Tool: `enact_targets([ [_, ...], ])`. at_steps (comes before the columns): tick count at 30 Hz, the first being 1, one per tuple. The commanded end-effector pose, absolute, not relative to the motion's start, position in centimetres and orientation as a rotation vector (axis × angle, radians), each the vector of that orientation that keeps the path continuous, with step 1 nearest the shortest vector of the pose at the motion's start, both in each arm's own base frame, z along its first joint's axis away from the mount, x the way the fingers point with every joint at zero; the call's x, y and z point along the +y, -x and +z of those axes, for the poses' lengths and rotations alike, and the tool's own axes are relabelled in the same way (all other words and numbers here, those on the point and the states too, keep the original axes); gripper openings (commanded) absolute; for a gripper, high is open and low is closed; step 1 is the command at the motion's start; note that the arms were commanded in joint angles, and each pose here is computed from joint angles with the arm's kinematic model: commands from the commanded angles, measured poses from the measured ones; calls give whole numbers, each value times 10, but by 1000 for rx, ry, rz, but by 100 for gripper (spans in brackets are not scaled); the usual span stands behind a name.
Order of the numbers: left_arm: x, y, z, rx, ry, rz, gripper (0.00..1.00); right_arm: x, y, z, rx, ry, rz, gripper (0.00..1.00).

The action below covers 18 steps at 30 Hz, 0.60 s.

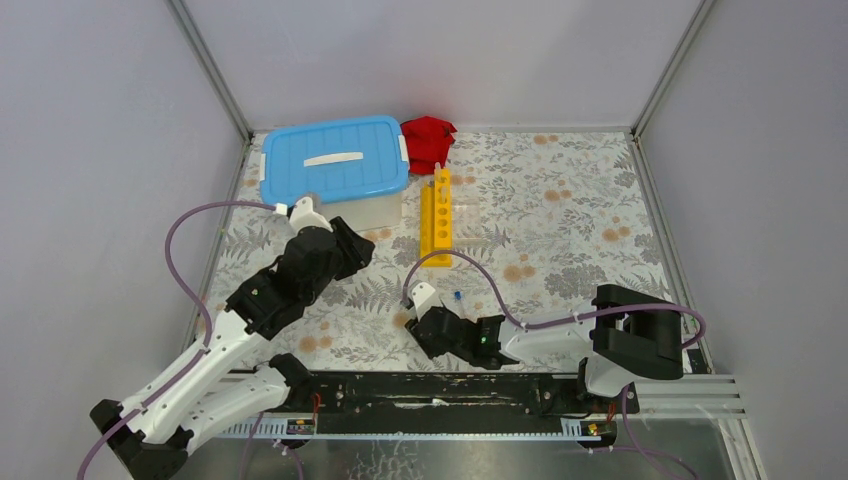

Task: Organize the chemistry lab equipment
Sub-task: Pick up the test tube at the center of the board.

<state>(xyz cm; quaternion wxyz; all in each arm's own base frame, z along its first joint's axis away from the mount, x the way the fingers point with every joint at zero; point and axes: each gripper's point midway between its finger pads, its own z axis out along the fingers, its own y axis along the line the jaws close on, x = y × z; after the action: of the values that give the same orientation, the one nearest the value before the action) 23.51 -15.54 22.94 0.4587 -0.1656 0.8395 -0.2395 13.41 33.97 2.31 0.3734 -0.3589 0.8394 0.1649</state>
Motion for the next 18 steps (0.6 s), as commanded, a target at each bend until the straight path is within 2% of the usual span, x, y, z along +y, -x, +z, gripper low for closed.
enact_targets([
  [1, -157, -239, 229, 2055, 411, -588, 51, 354, -144, 42, 2109, 857, 492, 52],
  [18, -160, -240, 228, 2060, 416, -593, 51, 346, -149, 30, 2138, 828, 522, 50],
])
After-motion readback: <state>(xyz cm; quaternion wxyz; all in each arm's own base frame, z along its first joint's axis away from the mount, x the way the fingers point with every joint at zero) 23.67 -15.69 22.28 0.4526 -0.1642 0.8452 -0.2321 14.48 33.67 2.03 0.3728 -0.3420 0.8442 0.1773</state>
